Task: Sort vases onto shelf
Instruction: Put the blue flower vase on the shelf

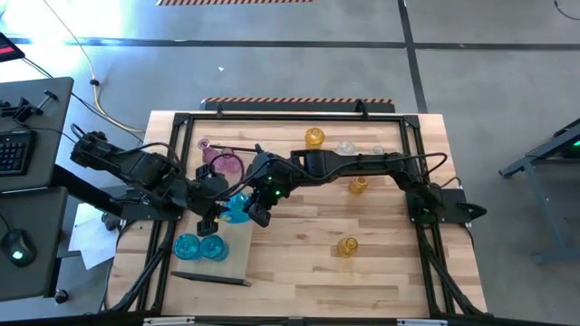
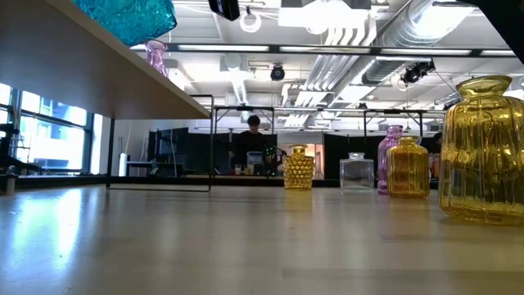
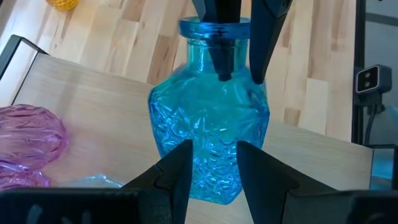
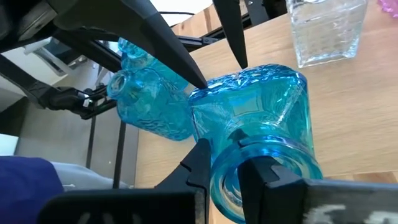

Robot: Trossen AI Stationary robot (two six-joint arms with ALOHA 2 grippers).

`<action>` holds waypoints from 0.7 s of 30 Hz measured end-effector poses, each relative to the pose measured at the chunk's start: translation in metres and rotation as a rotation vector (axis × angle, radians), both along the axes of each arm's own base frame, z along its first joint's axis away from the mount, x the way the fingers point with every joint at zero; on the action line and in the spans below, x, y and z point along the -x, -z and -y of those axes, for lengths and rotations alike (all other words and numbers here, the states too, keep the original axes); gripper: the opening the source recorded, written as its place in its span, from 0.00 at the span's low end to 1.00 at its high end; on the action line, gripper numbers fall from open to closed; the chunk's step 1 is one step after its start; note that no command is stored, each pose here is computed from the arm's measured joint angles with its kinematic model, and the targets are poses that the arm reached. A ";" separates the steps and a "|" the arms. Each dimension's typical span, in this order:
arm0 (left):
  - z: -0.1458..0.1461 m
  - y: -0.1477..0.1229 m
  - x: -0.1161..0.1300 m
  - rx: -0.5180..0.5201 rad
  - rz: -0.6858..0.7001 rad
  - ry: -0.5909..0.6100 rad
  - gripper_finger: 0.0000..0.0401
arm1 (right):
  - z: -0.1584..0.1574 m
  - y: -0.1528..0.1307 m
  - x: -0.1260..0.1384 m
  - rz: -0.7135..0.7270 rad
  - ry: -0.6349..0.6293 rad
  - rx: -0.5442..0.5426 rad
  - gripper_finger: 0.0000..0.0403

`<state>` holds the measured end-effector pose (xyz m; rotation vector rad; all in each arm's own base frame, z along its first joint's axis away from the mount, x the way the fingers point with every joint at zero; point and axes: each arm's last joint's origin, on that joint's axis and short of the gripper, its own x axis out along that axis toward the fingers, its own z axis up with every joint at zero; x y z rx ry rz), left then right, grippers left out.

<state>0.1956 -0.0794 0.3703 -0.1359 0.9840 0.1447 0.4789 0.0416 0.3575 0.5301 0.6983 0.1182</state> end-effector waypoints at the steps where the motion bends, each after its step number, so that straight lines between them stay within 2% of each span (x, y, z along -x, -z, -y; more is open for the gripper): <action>1: 0.000 0.001 -0.001 -0.002 -0.005 0.000 0.30 | 0.000 0.000 0.000 0.000 0.000 0.008 0.06; 21: 0.004 0.006 -0.007 0.049 -0.027 -0.055 0.30 | 0.002 0.001 0.000 0.005 -0.014 0.038 0.06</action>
